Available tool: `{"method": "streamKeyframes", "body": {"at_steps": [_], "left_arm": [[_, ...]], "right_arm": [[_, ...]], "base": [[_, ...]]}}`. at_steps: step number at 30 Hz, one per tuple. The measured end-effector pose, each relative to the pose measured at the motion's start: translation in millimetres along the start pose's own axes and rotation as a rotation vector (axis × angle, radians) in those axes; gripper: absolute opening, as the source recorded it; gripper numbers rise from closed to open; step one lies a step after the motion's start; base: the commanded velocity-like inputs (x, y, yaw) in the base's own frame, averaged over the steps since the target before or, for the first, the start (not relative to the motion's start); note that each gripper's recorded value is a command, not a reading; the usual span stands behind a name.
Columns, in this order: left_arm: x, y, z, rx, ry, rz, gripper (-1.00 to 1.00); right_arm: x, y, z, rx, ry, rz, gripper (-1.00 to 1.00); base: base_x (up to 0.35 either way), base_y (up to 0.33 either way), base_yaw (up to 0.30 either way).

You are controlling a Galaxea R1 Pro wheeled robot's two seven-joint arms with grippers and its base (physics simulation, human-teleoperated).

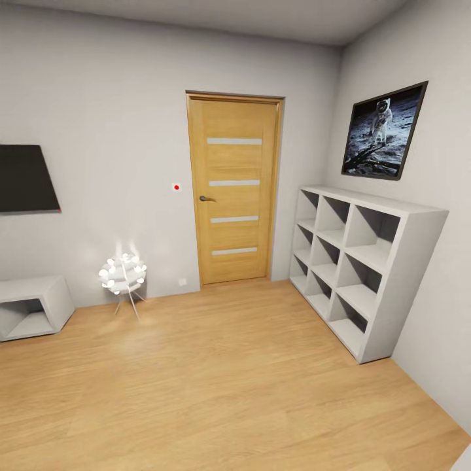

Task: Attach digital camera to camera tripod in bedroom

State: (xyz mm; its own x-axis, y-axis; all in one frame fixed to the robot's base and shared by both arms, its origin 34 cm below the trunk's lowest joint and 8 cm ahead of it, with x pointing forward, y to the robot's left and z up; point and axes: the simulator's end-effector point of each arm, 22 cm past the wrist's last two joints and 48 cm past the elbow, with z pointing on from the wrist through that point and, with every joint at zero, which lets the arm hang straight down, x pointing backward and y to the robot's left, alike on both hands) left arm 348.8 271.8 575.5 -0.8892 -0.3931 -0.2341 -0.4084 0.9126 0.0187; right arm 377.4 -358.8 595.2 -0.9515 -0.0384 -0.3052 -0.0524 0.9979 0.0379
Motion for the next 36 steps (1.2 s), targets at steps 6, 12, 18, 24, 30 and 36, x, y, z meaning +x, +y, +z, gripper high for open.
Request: {"method": "streamKeyframes", "body": {"at_steps": [6,12,18,24,30,36], "left_arm": [[10,3,0.4,-0.004,0.014,-0.039,-1.0],[11,5,0.6,-0.007,0.01,-0.043,-1.0],[11,6,-0.5,-0.008,0.007,-0.044,-1.0],[14,7,-2.8,-0.01,0.009,-0.045,-1.0],[15,8,-2.8,-0.011,0.008,-0.044,-1.0],[14,10,-8.5,-0.012,0.008,-0.044,-1.0]], "right_arm": [[5,0,0.2,0.003,0.005,0.0,1.0],[11,1,0.3,0.005,0.016,0.001,1.0],[12,0,-0.9,0.007,0.015,0.001,1.0],[11,-1,-3.2,0.016,0.015,0.001,1.0],[11,-4,-3.1,0.035,0.015,0.001,1.0],[10,-5,-8.9,0.041,0.014,0.001,1.0]], "base": [[0.0,0.0,0.0],[0.0,0.0,0.0],[0.0,0.0,0.0],[0.0,0.0,0.0],[0.0,0.0,0.0],[0.0,0.0,0.0]]}}
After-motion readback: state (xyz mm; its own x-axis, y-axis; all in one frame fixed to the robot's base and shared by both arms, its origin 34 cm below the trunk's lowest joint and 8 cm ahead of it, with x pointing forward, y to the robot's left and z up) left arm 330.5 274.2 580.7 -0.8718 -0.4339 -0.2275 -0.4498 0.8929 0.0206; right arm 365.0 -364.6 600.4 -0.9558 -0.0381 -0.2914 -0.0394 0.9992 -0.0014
